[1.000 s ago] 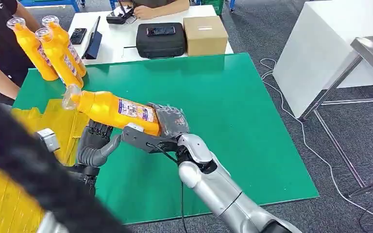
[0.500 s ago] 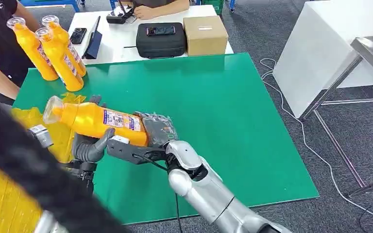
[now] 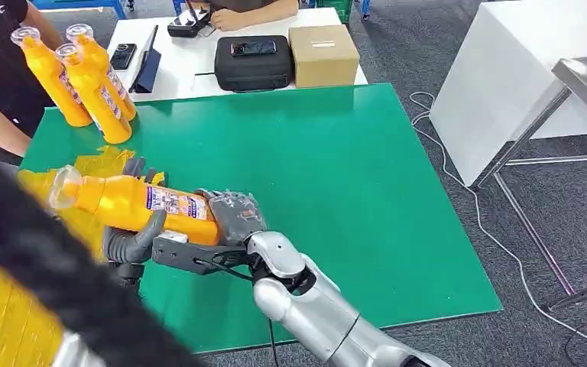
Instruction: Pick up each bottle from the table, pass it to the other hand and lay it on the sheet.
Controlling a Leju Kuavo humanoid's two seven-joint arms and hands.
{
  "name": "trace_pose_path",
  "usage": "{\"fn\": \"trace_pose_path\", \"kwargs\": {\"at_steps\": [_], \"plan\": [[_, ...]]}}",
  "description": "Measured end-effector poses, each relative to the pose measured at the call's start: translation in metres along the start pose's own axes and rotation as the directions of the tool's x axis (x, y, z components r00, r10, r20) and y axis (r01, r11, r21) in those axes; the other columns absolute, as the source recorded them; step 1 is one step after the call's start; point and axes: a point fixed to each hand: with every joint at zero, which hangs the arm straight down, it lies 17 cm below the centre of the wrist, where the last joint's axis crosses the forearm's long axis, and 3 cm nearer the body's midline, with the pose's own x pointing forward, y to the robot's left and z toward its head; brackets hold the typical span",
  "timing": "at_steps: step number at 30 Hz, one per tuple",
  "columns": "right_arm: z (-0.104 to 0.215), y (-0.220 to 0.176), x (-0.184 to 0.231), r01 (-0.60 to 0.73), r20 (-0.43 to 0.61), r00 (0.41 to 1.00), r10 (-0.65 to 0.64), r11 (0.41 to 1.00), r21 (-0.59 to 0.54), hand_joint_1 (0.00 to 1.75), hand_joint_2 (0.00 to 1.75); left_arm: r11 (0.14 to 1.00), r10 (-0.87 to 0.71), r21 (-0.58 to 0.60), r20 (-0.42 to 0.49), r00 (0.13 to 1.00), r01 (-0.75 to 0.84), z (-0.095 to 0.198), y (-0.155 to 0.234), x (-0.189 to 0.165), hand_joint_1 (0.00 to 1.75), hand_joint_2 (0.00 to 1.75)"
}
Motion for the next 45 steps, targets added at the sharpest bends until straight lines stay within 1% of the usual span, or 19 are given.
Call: {"fn": "trace_pose_path", "kwargs": {"at_steps": [7,8,9,10,20,45], "plan": [[0.000,0.013,0.011,-0.005,0.014,1.000,0.005,0.999,0.039,1.75,1.75,1.000,-0.005,0.014,0.013,1.000,0.005,0.006,0.005,0.003,0.00,1.75],[0.000,0.016,0.012,-0.005,0.015,1.000,0.004,0.999,0.046,1.75,1.75,1.000,-0.012,0.017,0.017,1.000,0.012,0.007,0.006,0.004,0.05,1.75],[-0.001,0.019,0.012,-0.003,0.014,1.000,0.002,0.999,0.053,1.75,1.75,1.000,-0.017,0.019,0.020,1.000,0.017,0.008,0.006,0.004,1.64,1.75],[-0.001,0.021,0.013,0.000,0.014,1.000,-0.001,0.998,0.059,1.75,1.75,1.000,-0.020,0.022,0.020,1.000,0.020,0.008,0.007,0.003,1.75,1.75],[-0.004,0.038,0.012,-0.004,0.002,1.000,0.004,0.994,0.105,1.75,1.75,0.999,-0.028,0.037,0.028,0.999,0.027,0.014,0.013,0.003,1.75,1.75],[-0.005,0.045,0.015,-0.007,-0.001,1.000,0.007,0.992,0.122,1.75,1.75,0.998,-0.030,0.052,0.035,0.999,0.028,0.014,0.020,0.005,1.75,1.75]]}}
